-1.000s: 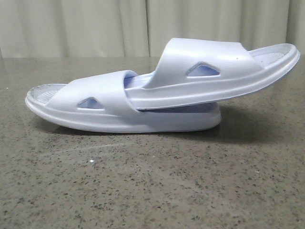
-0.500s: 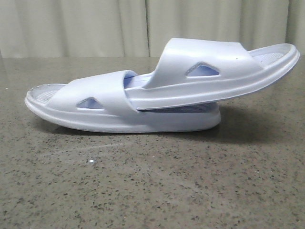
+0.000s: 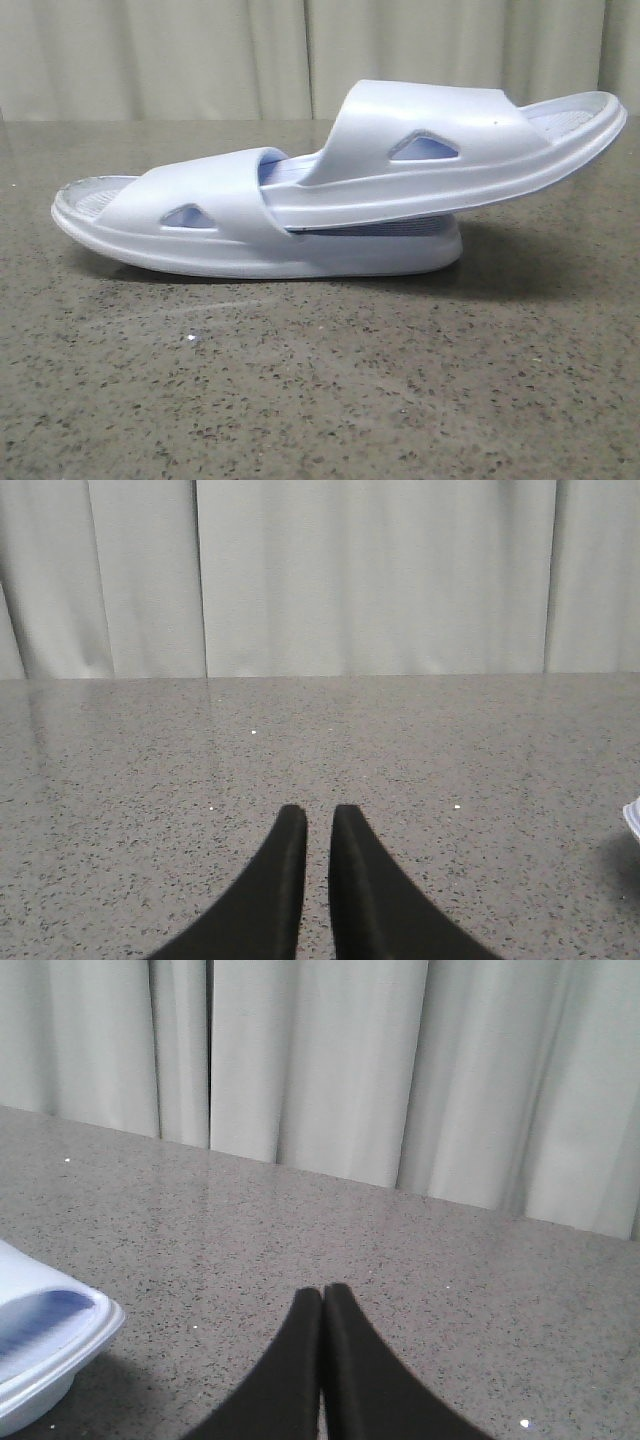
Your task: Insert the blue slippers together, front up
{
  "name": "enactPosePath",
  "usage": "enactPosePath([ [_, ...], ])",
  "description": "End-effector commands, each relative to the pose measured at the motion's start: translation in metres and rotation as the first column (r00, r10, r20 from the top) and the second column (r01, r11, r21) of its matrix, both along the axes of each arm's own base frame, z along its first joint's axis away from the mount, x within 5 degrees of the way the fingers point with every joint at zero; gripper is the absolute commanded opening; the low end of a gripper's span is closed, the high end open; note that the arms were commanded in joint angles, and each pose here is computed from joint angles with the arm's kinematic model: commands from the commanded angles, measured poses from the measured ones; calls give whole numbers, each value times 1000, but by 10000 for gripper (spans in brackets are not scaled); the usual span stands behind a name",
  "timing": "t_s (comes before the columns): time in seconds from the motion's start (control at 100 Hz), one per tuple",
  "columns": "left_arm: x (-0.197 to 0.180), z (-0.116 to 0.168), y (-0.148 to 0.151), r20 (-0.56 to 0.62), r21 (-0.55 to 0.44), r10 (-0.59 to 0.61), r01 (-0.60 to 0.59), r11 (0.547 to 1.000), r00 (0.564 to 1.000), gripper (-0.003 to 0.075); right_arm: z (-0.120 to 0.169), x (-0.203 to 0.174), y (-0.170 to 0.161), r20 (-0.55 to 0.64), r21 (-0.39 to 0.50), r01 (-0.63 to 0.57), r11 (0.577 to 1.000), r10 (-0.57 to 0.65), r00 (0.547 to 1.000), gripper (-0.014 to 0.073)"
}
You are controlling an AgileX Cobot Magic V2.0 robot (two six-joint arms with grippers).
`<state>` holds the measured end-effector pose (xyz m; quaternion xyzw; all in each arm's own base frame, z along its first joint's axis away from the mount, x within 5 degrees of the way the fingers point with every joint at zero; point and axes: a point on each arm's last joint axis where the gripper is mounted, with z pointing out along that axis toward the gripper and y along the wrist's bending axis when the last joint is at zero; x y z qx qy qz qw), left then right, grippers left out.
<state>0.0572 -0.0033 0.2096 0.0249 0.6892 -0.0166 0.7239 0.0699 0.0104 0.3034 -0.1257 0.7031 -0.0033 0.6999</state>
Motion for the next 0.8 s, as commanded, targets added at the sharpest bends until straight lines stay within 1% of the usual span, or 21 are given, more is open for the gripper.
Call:
enactPosePath([
  [0.0,0,4,-1,68,-24,-13,15,1000,998,16,14,-2,1,93,5,-18,1000,17,995,-107],
  [0.12,0,4,-1,68,-24,-13,15,1000,998,16,6,-5,1,86,26,-19,999,17,996,-107],
  [0.16,0,4,-1,68,-24,-13,15,1000,998,16,0,-7,1,87,65,-20,998,14,996,-107],
  [0.17,0,4,-1,68,-24,-13,15,1000,998,16,-1,-7,1,87,60,-16,998,11,996,-107],
  [0.22,0,4,-1,68,-24,-13,15,1000,998,16,-9,-8,-1,94,101,-1,995,-8,996,-107],
  [0.3,0,4,-1,68,-24,-13,15,1000,998,16,-22,-9,-3,120,137,41,990,-58,991,-107],
  [0.42,0,4,-1,68,-24,-13,15,1000,998,16,-44,-11,-7,123,154,95,983,-115,986,-107],
  [0.52,0,4,-1,68,-24,-13,15,1000,998,16,-58,-13,-8,116,169,118,978,-139,983,-107],
  [0.71,0,4,-1,68,-24,-13,15,1000,998,16,-76,-19,-10,146,185,139,973,-167,975,-107],
  [0.79,0,4,-1,68,-24,-13,15,1000,998,16,-82,-18,-10,126,190,147,971,-172,977,-107],
])
